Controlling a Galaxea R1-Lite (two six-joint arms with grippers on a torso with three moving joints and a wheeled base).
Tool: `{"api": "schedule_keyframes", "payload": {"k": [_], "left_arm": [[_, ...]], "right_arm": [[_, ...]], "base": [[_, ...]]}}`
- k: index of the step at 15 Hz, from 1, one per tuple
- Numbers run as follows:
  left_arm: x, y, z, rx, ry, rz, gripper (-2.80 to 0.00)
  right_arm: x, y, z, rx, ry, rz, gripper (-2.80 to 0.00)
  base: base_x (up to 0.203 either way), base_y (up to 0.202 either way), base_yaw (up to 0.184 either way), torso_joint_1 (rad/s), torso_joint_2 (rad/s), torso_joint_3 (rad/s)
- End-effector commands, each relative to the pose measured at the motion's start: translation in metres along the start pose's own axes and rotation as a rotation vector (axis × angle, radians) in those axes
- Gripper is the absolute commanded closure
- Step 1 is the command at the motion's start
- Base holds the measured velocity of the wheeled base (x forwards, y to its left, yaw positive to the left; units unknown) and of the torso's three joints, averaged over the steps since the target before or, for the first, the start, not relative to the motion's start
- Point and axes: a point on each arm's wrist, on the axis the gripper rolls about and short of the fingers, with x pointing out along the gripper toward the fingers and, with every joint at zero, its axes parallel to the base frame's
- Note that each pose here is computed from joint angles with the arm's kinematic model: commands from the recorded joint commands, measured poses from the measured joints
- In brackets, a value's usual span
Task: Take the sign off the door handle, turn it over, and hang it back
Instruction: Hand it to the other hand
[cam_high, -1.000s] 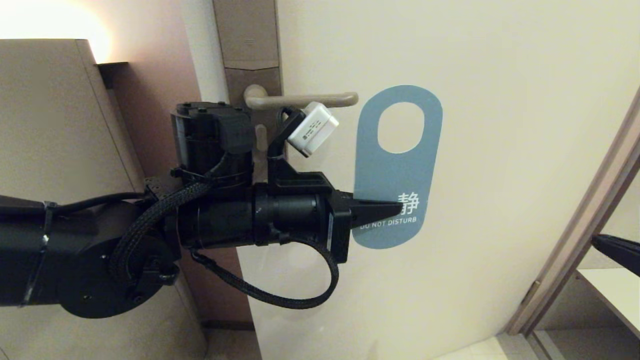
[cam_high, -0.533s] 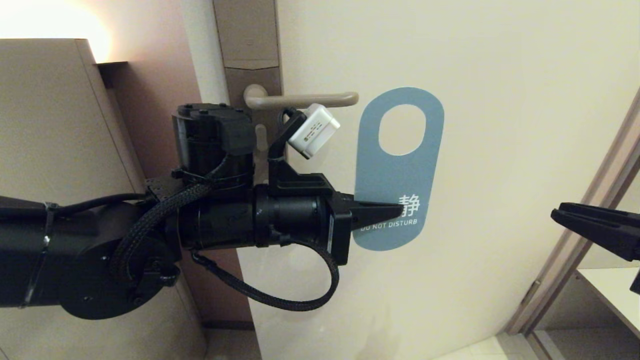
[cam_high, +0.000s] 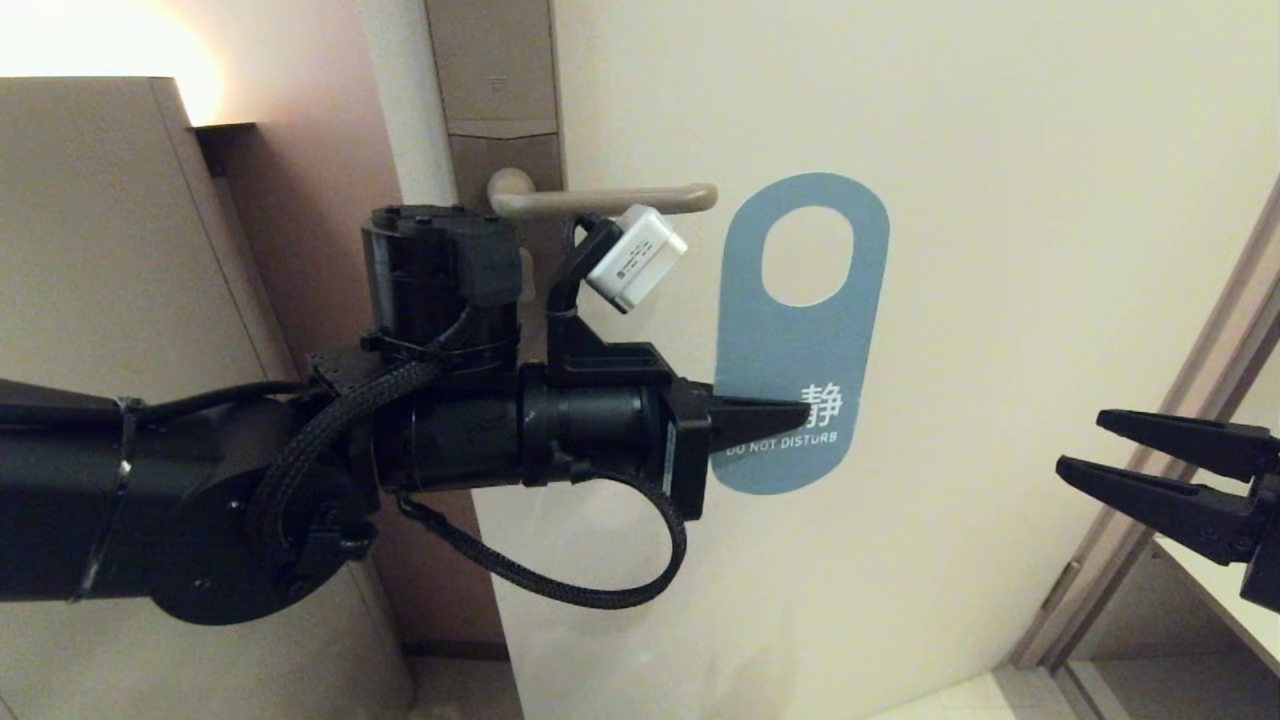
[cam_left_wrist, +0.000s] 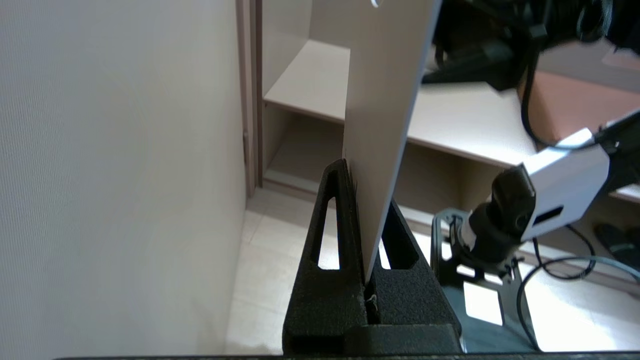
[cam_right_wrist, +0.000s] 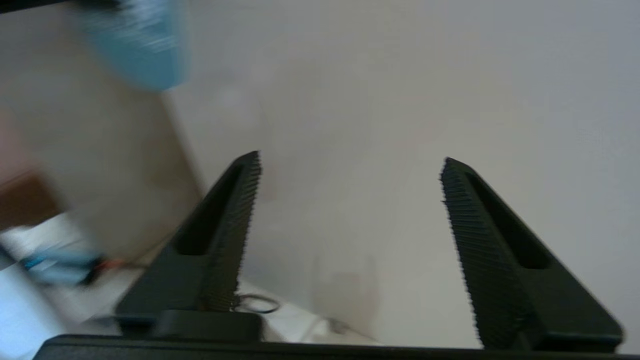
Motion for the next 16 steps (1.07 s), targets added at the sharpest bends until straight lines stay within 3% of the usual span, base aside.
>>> {"api": "schedule_keyframes", "payload": {"k": [1, 6, 10, 16], "left_arm": [[0.006, 0.004, 0.003, -0.002, -0.011, -0.005, 0.00], [0.018, 0.007, 0.016, -0.035, -0.045, -0.021, 0.00], [0.030, -0.010, 0.014, -0.062, -0.035, -0.079, 0.00], [0.064, -0.017, 0.013, -0.104, -0.089, -0.156, 0.00]], "right_arm": [[0.002, 0.001, -0.001, 0.002, 0.000, 0.066, -2.80], [0.011, -0.003, 0.001, 0.015, 0.014, 0.140, -2.80], [0.010, -0.003, 0.006, 0.007, -0.003, 0.181, -2.80], [0.004, 0.001, 0.017, 0.041, -0.042, 0.213, -2.80]], "base": [[0.000, 0.000, 0.000, 0.000, 0.00, 0.000], [0.000, 0.000, 0.000, 0.000, 0.00, 0.000], [0.000, 0.000, 0.000, 0.000, 0.00, 0.000], [0.000, 0.000, 0.000, 0.000, 0.00, 0.000]]}}
